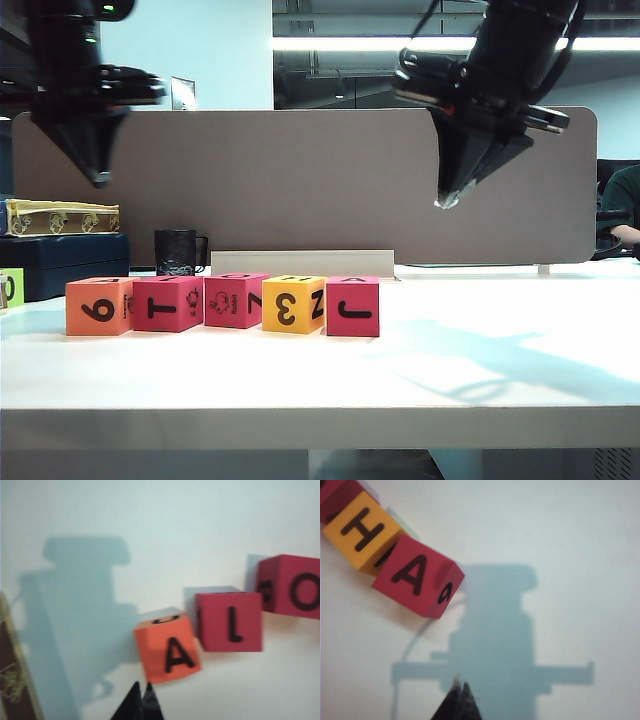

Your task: Select the appropriate blocks from the scattered letter blocks on the table and arrange them in a row to spell out "ALOHA".

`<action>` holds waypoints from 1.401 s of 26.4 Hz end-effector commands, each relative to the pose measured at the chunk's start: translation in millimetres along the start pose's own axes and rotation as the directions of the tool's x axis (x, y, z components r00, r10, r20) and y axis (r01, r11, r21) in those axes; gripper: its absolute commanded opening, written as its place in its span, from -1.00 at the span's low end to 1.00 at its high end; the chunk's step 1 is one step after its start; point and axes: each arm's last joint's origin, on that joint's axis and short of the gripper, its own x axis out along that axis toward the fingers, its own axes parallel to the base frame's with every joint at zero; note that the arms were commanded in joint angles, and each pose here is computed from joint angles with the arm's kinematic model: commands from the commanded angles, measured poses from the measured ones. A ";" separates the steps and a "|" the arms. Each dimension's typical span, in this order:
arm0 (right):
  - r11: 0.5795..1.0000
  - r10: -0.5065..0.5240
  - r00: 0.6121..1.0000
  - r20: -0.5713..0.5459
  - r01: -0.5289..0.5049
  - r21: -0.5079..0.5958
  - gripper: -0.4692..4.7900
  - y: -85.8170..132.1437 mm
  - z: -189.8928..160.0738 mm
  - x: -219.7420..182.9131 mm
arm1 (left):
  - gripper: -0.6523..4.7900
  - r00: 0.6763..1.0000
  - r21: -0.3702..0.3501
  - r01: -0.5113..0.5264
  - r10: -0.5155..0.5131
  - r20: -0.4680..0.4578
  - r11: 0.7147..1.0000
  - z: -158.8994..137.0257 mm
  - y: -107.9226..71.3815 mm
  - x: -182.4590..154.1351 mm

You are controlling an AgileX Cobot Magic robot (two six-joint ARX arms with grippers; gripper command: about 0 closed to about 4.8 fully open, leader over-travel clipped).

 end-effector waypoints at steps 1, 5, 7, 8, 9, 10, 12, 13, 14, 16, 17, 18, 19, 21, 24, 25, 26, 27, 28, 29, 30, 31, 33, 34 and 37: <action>1.000 0.002 0.999 0.036 -0.002 -0.001 -0.84 -1.4 5.7 5.2 | -0.78 0.999 -0.018 -0.003 0.002 -0.036 1.000 -5.1 14.3 2.8; 1.000 0.023 0.999 0.048 -0.023 0.001 -0.84 -1.3 8.8 17.1 | -0.78 0.998 -0.039 -0.007 0.005 -0.062 0.999 -12.4 21.7 14.5; 0.998 0.054 0.998 0.030 -0.055 0.019 -0.84 -1.0 8.5 28.7 | -0.78 0.997 -0.038 -0.006 0.003 -0.082 0.999 -18.0 21.3 23.7; 0.998 0.053 0.998 0.017 -0.054 0.029 -0.84 -1.4 7.8 35.3 | -0.78 0.995 -0.038 -0.006 0.002 -0.095 0.999 -22.5 20.7 31.2; 0.998 0.052 0.999 0.009 -0.053 0.030 -0.84 -1.6 7.3 38.4 | -0.78 0.995 -0.038 -0.007 0.003 -0.101 0.999 -24.4 20.5 34.3; 0.998 0.051 0.999 -0.001 -0.051 0.031 -0.84 -1.9 6.6 41.8 | -0.78 0.994 -0.038 -0.008 0.004 -0.107 0.999 -26.4 20.3 37.2; 0.998 0.051 0.999 -0.010 -0.051 0.032 -0.84 -2.2 5.9 46.4 | -0.78 0.992 -0.038 -0.021 0.016 -0.122 0.999 -31.2 20.1 44.1; 0.998 0.051 0.999 -0.011 -0.051 0.033 -0.84 -2.3 6.0 48.4 | -0.78 0.992 -0.037 -0.033 0.028 -0.127 0.999 -32.7 20.6 46.2; 0.998 0.051 0.999 -0.008 -0.051 0.032 -0.84 -2.4 6.3 50.3 | -0.78 0.991 -0.038 -0.047 0.042 -0.129 0.998 -34.2 21.6 48.6; 0.998 0.052 0.999 -0.001 -0.052 0.032 -0.84 -2.5 7.1 53.8 | -0.78 0.990 -0.043 -0.062 0.056 -0.133 0.997 -36.7 23.6 52.4; 0.998 0.052 0.999 0.001 -0.052 0.034 -0.84 -2.6 7.4 56.1 | -0.78 0.990 -0.044 -0.063 0.057 -0.132 0.997 -37.5 23.5 54.0; 0.998 0.052 0.999 0.000 -0.052 0.036 -0.84 -2.7 7.3 57.3 | -0.78 0.990 -0.047 -0.064 0.057 -0.128 0.997 -38.4 23.8 56.2; 0.998 0.052 0.999 -0.003 -0.052 0.038 -0.84 -2.8 7.0 59.9 | -0.78 0.990 -0.047 -0.066 0.060 -0.126 0.997 -38.9 23.8 57.9; 0.998 0.052 0.999 -0.007 -0.051 0.041 -0.84 -3.0 6.6 62.5 | -0.78 0.990 -0.046 -0.072 0.066 -0.121 0.996 -39.7 23.9 61.6; 0.997 0.055 0.998 -0.013 -0.054 0.060 -0.84 -3.3 6.0 69.2 | -0.78 0.992 -0.047 -0.070 0.065 -0.108 0.996 -38.8 23.9 67.8; 0.997 0.055 0.998 -0.014 -0.054 0.060 -0.84 -3.4 5.9 71.3 | -0.78 0.992 -0.044 -0.069 0.064 -0.106 0.997 -37.9 24.1 71.7; 0.997 0.055 0.998 -0.014 -0.054 0.061 -0.84 -3.5 5.9 72.4 | -0.78 0.992 -0.044 -0.069 0.064 -0.107 0.997 -37.7 24.1 73.4; 0.996 0.055 0.998 -0.013 -0.054 0.064 -0.84 -3.4 5.9 73.0 | -0.78 0.992 -0.044 -0.069 0.064 -0.108 0.997 -37.7 24.2 74.8; 0.996 0.057 0.998 -0.012 -0.056 0.069 -0.84 -3.3 6.0 73.4 | -0.78 0.992 -0.044 -0.069 0.064 -0.109 0.997 -37.4 24.2 76.7; 0.996 0.059 0.998 -0.009 -0.059 0.073 -0.84 -3.3 6.4 73.4 | -0.78 0.992 -0.043 -0.069 0.064 -0.112 0.997 -37.5 24.2 78.3; 0.995 0.060 0.998 -0.005 -0.059 0.078 -0.84 -3.2 6.7 73.6 | -0.78 0.991 -0.044 -0.068 0.063 -0.115 0.997 -37.5 24.2 79.6; 0.995 0.060 0.998 0.002 -0.060 0.080 -0.84 -3.2 7.4 73.6 | -0.78 0.991 -0.043 -0.067 0.062 -0.120 0.997 -37.5 24.2 83.4; 0.995 0.061 0.998 0.012 -0.061 0.082 -0.84 -3.1 8.4 73.8 | -0.78 0.991 -0.044 -0.059 0.053 -0.126 0.997 -37.1 24.1 91.2; 0.995 0.061 0.998 0.012 -0.061 0.082 -0.84 -3.1 8.4 74.1 | -0.78 0.990 -0.044 -0.059 0.053 -0.127 0.997 -37.0 24.1 93.2; 0.995 0.062 0.998 0.005 -0.062 0.083 -0.84 -3.0 7.5 78.6 | -0.78 0.990 -0.046 -0.039 0.032 -0.136 0.998 -37.3 23.6 99.6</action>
